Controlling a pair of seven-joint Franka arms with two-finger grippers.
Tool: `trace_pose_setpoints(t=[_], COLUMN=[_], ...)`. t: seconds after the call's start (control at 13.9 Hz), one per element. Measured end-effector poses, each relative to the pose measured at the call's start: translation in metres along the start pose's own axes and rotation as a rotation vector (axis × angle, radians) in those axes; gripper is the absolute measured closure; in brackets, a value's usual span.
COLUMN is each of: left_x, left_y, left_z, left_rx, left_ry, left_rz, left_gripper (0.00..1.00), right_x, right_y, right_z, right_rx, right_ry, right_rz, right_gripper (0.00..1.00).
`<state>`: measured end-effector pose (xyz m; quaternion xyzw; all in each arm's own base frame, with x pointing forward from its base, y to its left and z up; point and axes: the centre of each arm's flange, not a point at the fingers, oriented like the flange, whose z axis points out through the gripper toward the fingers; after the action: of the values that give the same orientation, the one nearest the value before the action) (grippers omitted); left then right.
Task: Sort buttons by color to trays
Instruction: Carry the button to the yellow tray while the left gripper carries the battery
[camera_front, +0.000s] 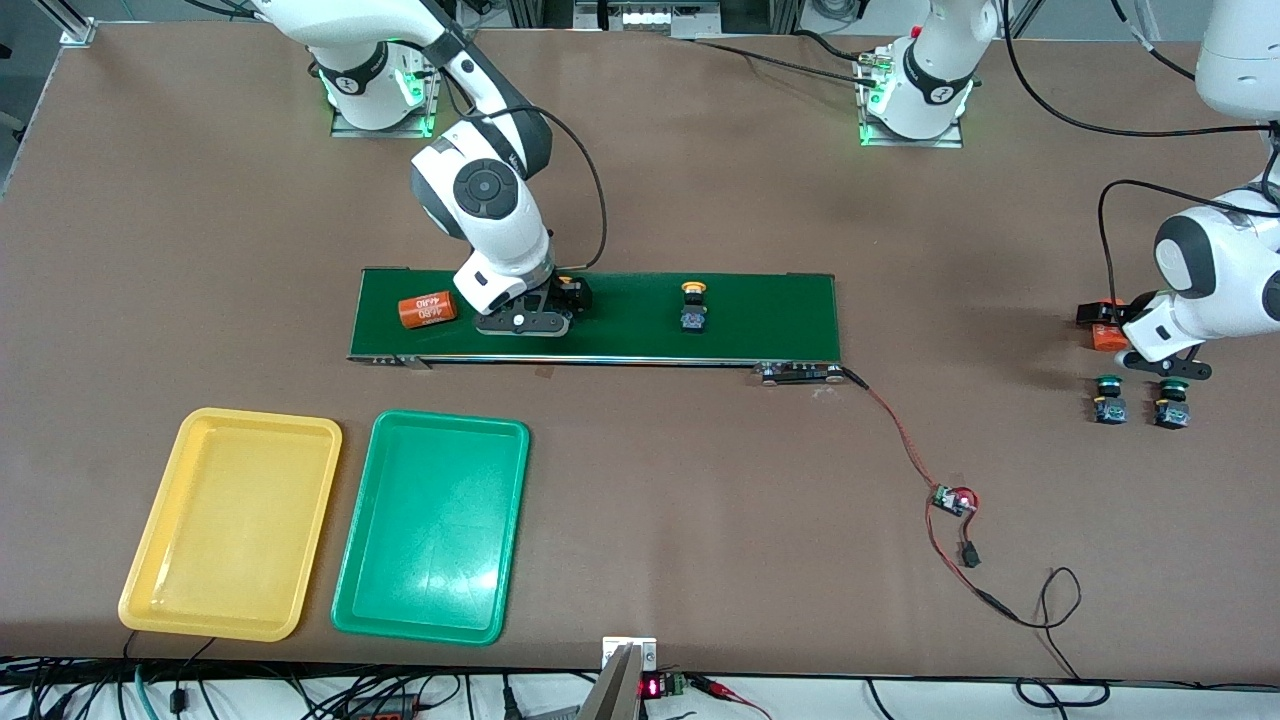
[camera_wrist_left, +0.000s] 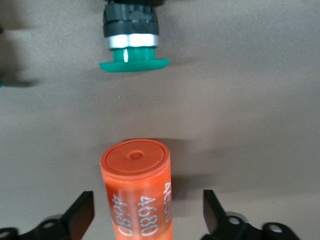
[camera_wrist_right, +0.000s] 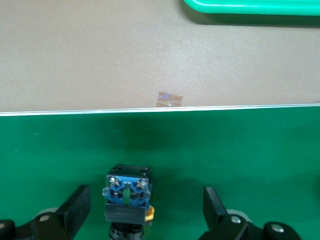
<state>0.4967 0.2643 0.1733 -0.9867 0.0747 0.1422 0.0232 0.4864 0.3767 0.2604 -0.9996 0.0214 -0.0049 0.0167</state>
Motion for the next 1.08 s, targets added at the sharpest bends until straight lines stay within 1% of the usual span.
trace_pose_setpoints(t=[0.07,0.14,0.22,0.29,0.43,0.57,0.72,0.79,0.86,0.93,1.08], left_x=[0.000,0.000,0.000,0.000,0.001,0.005,0.016,0.022,0.029,0.036,0.049], left_y=[0.000,0.000,0.000,0.000,-0.001,0.001,0.016,0.027,0.041,0.057,0.092], left_z=[0.000,0.000,0.000,-0.001,-0.005,-0.020,-0.051,-0.070,-0.091,-0.111,-0.146], left_rx=[0.000,0.000,0.000,0.000,-0.004,-0.013,-0.029,-0.038,-0.047,-0.056,-0.072], left_ry=[0.000,0.000,0.000,0.001,-0.007,-0.013,-0.013,-0.015,-0.018,-0.024,-0.041], left_rz=[0.000,0.000,0.000,0.001,0.001,0.009,0.041,0.065,0.092,0.124,0.194], left_gripper=[0.22,0.36,0.45,0.50,0.49,0.49,0.49,0.49,0.49,0.49,0.49], right_x=[0.000,-0.001,-0.002,-0.002,-0.004,-0.004,-0.004,-0.004,-0.001,0.004,0.023], right_y=[-0.001,-0.001,-0.002,-0.002,-0.002,-0.001,0.000,0.001,0.002,0.005,0.015], right_z=[0.001,0.003,0.004,0.006,0.013,0.019,0.022,0.022,0.021,0.019,0.001], right_rx=[0.000,-0.001,-0.002,-0.004,-0.012,-0.018,-0.022,-0.022,-0.023,-0.025,-0.047], right_ry=[-0.002,-0.004,-0.006,-0.009,-0.017,-0.025,-0.027,-0.026,-0.023,-0.018,-0.009], right_rz=[0.001,0.000,-0.001,-0.003,-0.008,-0.011,-0.012,-0.011,-0.007,0.001,0.029], right_gripper=[0.00,0.00,0.00,0.00,0.03,0.25,0.48,0.57,0.59,0.59,0.59])
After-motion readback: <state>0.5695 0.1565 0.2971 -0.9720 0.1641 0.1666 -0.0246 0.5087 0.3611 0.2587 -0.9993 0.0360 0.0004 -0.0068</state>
